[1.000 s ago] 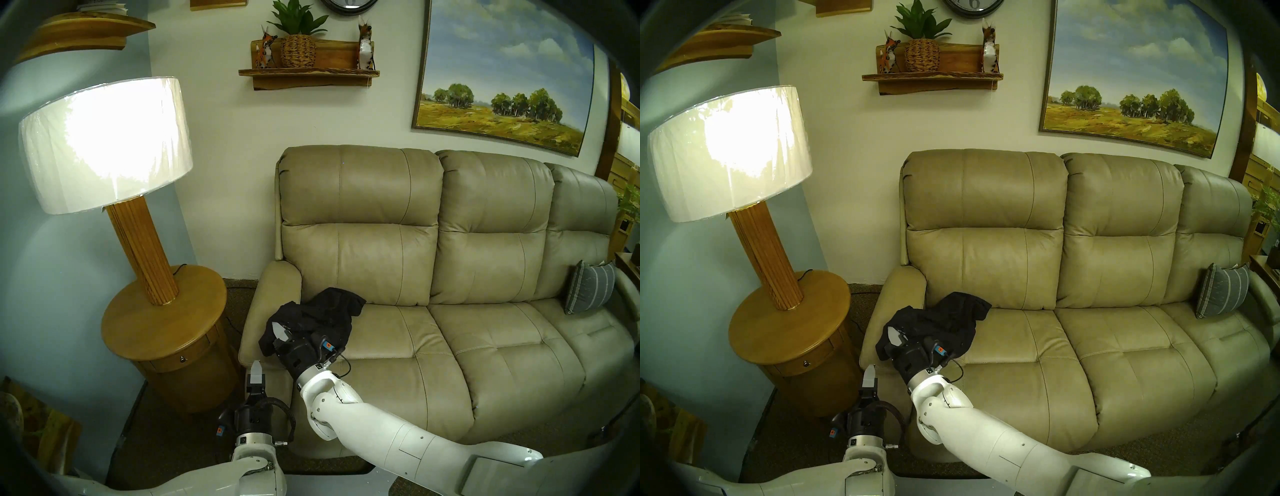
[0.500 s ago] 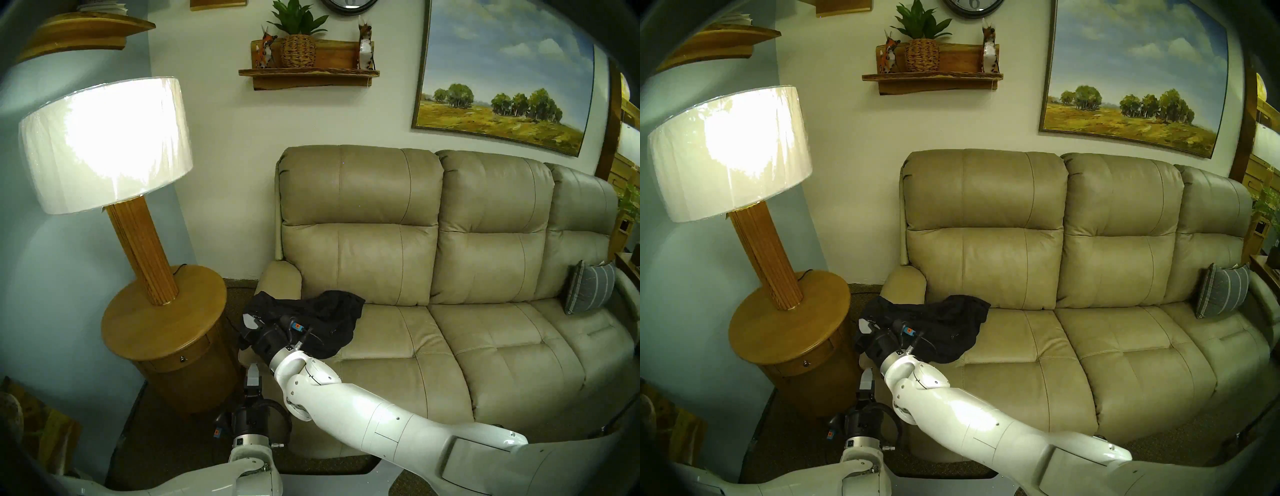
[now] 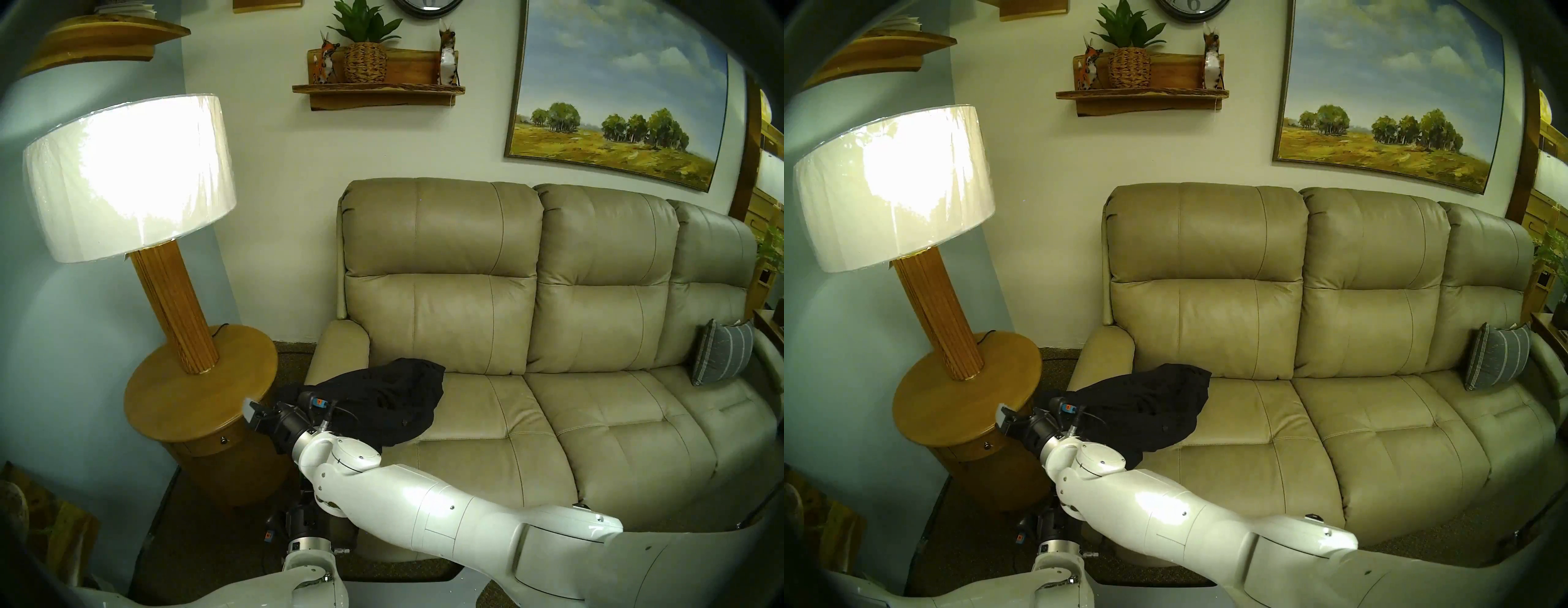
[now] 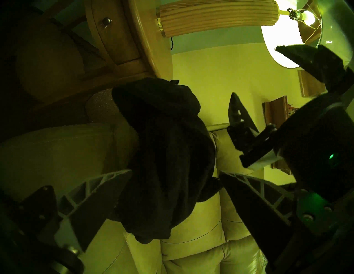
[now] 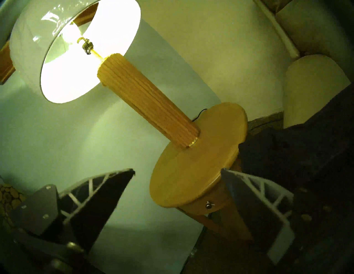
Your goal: Drape jacket on sofa arm
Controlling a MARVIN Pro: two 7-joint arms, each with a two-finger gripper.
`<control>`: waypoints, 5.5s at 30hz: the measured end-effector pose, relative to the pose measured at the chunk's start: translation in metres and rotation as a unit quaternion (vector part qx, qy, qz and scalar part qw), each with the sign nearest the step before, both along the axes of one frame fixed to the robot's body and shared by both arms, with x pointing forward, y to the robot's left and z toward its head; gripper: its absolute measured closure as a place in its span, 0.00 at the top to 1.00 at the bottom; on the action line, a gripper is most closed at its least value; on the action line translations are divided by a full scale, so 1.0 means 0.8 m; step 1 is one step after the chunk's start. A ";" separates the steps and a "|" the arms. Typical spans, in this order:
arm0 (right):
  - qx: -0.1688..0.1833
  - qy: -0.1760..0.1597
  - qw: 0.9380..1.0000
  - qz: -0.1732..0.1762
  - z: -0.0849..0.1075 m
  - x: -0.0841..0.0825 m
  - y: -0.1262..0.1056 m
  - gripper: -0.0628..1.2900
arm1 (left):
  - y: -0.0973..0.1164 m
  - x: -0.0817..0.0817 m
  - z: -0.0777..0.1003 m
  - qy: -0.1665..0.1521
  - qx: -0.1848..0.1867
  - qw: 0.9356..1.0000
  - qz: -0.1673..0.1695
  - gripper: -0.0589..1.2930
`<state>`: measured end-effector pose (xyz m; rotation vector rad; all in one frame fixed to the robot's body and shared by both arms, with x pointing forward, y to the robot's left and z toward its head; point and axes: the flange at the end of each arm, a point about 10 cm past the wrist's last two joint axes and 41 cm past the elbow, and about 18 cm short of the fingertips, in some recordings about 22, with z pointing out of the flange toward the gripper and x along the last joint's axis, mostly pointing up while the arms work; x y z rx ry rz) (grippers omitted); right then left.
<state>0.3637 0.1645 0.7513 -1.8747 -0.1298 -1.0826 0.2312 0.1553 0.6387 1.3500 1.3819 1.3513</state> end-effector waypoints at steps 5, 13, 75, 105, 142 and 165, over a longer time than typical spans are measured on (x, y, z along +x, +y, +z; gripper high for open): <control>-0.029 -0.005 1.000 -0.001 -0.005 0.005 0.014 0.95 | -0.006 0.003 -0.001 -0.002 -0.005 1.000 -0.002 0.97; 0.008 -0.014 0.999 -0.043 0.015 0.026 0.018 0.95 | -0.019 0.012 0.008 -0.018 -0.012 1.000 -0.008 0.97; -0.012 0.127 0.976 -0.177 -0.200 -0.137 -0.464 0.95 | -0.037 0.027 0.027 -0.041 -0.004 0.999 -0.002 0.97; 0.220 0.235 0.947 0.016 -0.140 -0.185 -0.471 0.95 | -0.013 0.079 0.041 -0.025 -0.046 0.998 0.021 0.97; 0.300 0.244 0.921 0.046 -0.174 -0.170 -0.464 0.95 | 0.054 0.293 0.066 0.083 -0.254 0.964 0.018 0.04; 0.312 0.243 0.916 0.070 -0.181 -0.180 -0.458 0.95 | 0.183 0.336 0.052 0.081 -0.237 0.946 0.205 0.04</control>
